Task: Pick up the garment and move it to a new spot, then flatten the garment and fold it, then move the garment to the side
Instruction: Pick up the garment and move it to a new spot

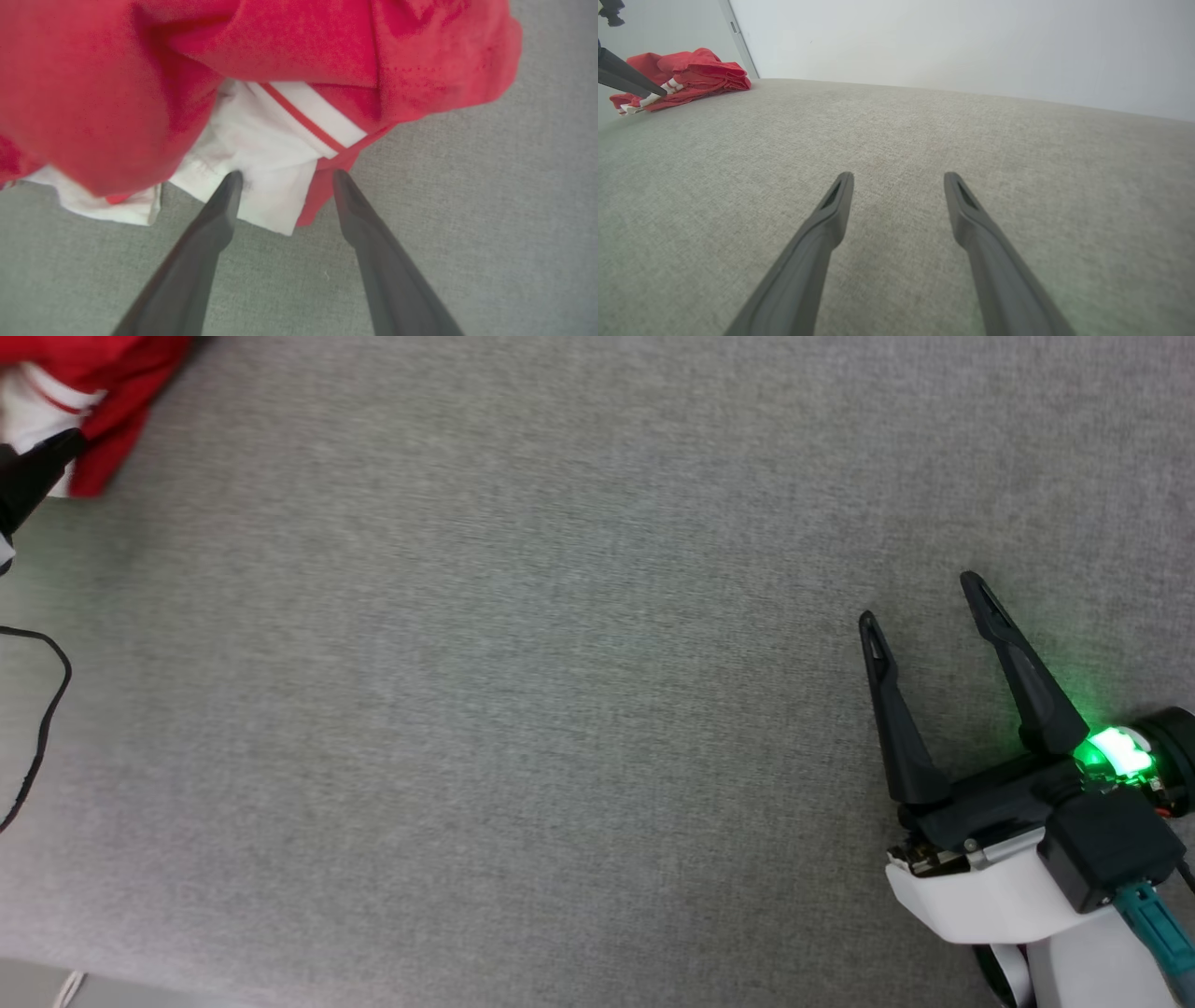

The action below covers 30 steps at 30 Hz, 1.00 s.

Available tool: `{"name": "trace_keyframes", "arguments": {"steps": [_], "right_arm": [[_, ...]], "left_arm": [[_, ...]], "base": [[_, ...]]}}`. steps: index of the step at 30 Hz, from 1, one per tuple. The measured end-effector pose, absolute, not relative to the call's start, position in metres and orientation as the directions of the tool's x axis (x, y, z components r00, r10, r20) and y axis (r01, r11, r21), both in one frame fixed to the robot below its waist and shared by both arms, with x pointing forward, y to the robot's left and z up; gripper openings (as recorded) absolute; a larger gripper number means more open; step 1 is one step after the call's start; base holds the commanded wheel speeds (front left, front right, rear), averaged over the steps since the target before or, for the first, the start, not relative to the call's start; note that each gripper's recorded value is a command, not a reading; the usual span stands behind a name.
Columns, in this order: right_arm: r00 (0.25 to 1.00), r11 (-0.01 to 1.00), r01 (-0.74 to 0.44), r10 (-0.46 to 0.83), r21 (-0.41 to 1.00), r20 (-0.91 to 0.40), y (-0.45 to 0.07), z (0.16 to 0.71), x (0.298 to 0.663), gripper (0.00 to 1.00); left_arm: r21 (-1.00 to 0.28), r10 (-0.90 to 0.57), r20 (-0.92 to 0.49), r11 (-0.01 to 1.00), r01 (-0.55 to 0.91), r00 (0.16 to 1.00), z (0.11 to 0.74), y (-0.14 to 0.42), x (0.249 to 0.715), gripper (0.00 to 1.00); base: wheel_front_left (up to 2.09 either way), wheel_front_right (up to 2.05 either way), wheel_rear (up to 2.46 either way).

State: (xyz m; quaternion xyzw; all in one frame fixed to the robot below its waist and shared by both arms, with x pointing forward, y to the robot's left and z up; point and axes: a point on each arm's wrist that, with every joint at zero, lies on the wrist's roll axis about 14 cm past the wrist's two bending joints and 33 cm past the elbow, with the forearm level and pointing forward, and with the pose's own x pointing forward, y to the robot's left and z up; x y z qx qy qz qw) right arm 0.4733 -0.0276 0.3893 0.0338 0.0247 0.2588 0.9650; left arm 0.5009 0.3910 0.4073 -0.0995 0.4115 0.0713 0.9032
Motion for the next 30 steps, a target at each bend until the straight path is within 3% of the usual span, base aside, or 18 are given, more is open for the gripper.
{"name": "trace_keyframes", "arguments": {"steps": [8, 9, 10, 11, 18, 23, 30], "right_arm": [[0.877, 0.875, -0.473, 0.479, 0.101, -0.040, -0.032, 0.378, 0.474, 1.00], [0.878, 0.877, -0.471, 0.476, 0.101, -0.043, -0.033, 0.377, 0.474, 1.00], [0.879, 0.878, -0.468, 0.474, 0.101, -0.045, -0.034, 0.376, 0.474, 1.00], [0.880, 0.879, -0.467, 0.473, 0.099, -0.046, -0.034, 0.376, 0.474, 1.00], [0.881, 0.880, -0.467, 0.472, 0.088, -0.046, -0.034, 0.382, 0.473, 1.00], [0.880, 0.880, -0.469, 0.473, 0.074, -0.050, -0.034, 0.393, 0.468, 1.00], [0.882, 0.881, -0.471, 0.472, 0.047, -0.017, -0.036, 0.424, 0.457, 1.00]], "left_arm": [[-0.130, 0.014, -0.851, 0.963, -0.236, 0.525, 0.361, 0.387, 0.505, 1.00], [-0.128, 0.010, -0.859, 0.964, -0.235, 0.511, 0.358, 0.387, 0.505, 0.73], [-0.133, 0.002, -0.866, 0.963, -0.234, 0.500, 0.355, 0.385, 0.505, 0.07], [-0.134, -0.002, -0.870, 0.963, -0.233, 0.492, 0.353, 0.385, 0.505, 0.00], [-0.151, -0.009, -0.842, 0.963, -0.221, 0.539, 0.364, 0.380, 0.509, 0.00], [-0.228, -0.063, -0.752, 0.959, -0.169, 0.656, 0.398, 0.361, 0.522, 0.00], [-0.239, -0.164, -0.533, 0.970, 0.038, 0.830, 0.483, 0.321, 0.535, 0.00]], "base": [[0.00, 0.00, 0.00], [0.00, 0.00, 0.00], [0.00, 0.00, 0.00], [0.00, 0.00, 0.00], [0.00, 0.00, 0.00], [0.00, 0.00, 0.00], [0.00, 0.00, 0.00]]}}
